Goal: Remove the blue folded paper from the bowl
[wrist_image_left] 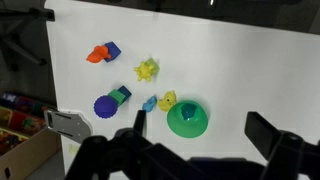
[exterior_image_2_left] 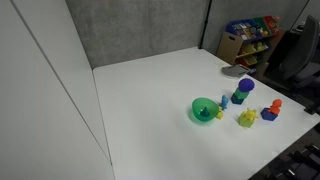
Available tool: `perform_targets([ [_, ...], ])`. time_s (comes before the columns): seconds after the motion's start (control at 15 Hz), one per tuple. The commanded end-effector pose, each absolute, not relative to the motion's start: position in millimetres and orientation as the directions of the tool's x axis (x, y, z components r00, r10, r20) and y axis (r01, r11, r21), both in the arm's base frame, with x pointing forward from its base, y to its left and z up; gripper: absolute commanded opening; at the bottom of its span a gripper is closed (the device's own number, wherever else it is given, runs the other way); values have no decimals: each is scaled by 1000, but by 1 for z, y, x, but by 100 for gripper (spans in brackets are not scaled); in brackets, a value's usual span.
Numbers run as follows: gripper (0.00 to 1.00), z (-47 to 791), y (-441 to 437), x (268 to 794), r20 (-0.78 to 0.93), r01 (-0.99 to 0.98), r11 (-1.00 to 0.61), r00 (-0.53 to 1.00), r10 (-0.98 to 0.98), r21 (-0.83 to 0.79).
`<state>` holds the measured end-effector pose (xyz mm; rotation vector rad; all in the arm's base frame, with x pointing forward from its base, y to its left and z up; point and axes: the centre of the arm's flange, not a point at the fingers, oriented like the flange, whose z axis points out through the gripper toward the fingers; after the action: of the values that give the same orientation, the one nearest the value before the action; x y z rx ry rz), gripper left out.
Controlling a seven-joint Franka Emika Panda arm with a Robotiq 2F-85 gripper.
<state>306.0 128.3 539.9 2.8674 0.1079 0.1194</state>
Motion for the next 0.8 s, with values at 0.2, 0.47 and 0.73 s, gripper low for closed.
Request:
perform_targets([
  [0.2,100,540,128,306,72,63,-961,994,85,269],
  [0.47,100,542,130,316,74,66,-965,993,87,252],
  [0.73,100,548,126,334,85,58,-974,993,79,220],
])
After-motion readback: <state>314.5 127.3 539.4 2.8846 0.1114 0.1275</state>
